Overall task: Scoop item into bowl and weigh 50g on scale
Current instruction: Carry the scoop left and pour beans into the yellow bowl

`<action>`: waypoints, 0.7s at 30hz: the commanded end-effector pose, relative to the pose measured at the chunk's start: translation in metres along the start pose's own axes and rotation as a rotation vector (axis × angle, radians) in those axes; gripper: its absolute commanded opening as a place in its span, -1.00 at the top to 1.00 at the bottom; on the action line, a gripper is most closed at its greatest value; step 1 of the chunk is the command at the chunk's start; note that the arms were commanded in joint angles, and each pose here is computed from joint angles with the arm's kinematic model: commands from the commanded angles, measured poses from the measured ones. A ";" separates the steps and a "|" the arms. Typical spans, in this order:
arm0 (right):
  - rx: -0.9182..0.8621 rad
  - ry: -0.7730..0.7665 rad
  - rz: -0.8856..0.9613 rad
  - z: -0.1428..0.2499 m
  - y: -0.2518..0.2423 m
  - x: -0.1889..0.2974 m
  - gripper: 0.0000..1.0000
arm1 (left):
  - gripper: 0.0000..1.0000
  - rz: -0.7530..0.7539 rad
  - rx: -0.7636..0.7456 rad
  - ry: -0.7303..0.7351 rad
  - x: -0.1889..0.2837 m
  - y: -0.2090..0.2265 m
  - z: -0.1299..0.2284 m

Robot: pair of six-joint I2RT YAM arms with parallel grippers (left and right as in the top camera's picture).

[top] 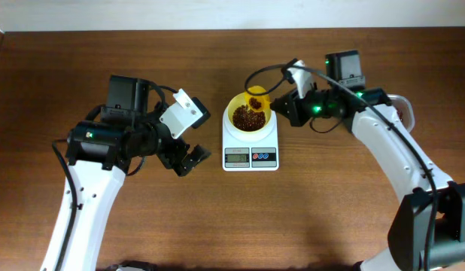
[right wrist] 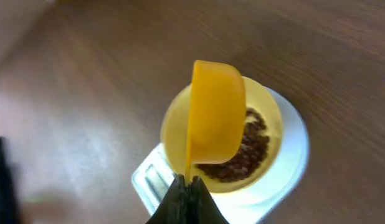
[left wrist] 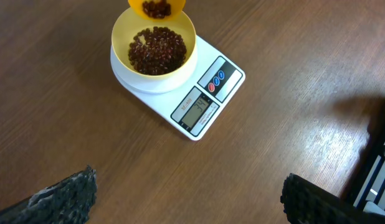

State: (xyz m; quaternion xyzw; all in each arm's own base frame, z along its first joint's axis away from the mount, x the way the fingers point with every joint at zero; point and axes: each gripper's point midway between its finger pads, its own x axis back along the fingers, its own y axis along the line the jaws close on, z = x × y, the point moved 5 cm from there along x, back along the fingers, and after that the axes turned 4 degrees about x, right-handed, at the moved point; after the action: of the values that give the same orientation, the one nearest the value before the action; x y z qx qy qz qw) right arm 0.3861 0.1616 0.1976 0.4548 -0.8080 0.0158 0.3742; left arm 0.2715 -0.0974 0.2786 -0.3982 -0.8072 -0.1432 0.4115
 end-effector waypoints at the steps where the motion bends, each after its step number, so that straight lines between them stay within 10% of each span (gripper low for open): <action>1: 0.062 0.057 0.147 0.002 -0.006 -0.014 0.92 | -0.97 0.003 -0.008 0.007 -0.002 0.001 0.002; 21: 0.270 0.118 0.405 -0.016 0.031 -0.026 0.92 | -0.97 0.003 -0.008 0.007 -0.002 0.001 0.002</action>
State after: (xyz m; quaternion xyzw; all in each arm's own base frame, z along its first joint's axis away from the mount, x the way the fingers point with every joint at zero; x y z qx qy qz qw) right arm 0.3845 0.2037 0.1866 0.3326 -0.8421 0.2116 0.3682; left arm 0.2715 -0.0974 0.2786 -0.3982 -0.8072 -0.1431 0.4117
